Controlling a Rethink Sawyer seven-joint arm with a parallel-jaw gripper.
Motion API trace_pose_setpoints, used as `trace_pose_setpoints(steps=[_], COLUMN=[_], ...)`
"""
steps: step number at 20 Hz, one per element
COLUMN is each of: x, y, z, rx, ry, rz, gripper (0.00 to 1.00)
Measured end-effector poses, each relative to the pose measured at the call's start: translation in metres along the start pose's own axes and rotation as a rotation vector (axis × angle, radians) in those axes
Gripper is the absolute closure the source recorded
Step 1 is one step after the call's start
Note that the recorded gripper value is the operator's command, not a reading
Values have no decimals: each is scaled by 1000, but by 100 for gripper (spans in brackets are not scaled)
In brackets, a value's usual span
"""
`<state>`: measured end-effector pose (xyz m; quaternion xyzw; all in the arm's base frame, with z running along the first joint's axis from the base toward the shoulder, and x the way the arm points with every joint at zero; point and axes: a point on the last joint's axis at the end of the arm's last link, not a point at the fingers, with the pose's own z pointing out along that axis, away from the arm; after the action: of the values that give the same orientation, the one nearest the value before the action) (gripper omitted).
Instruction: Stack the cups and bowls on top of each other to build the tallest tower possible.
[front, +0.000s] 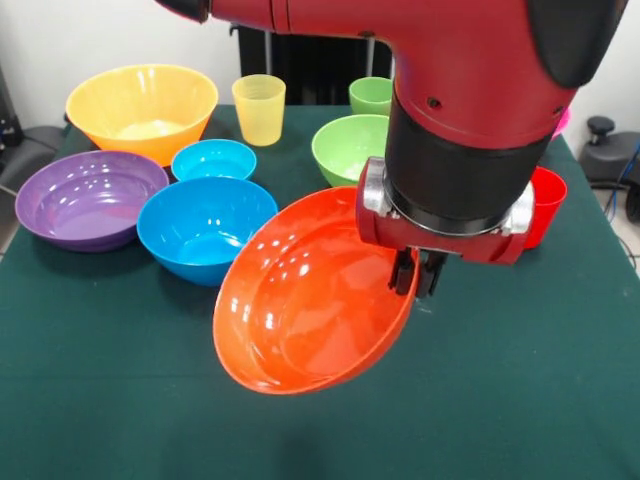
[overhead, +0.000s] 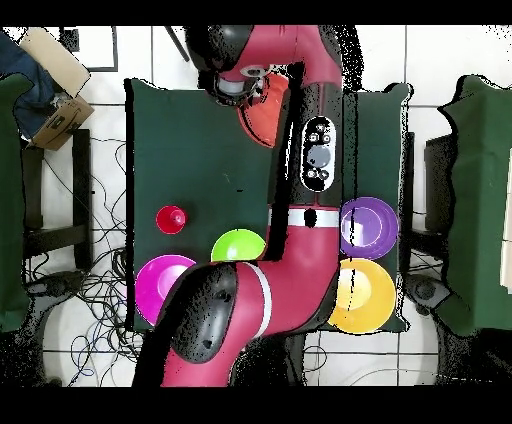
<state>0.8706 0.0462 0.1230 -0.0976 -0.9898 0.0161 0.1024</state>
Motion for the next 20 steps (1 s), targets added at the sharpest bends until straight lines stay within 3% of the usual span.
trace_pose_setpoints(steps=[6,12,20], x=[-4,-4,-4], y=[8,22,25], z=[-3,-13,-26], rx=[-17,-71,-99], ry=[-12,-22,-35], rz=[-2,-18,-22], gripper=[100,100,100])
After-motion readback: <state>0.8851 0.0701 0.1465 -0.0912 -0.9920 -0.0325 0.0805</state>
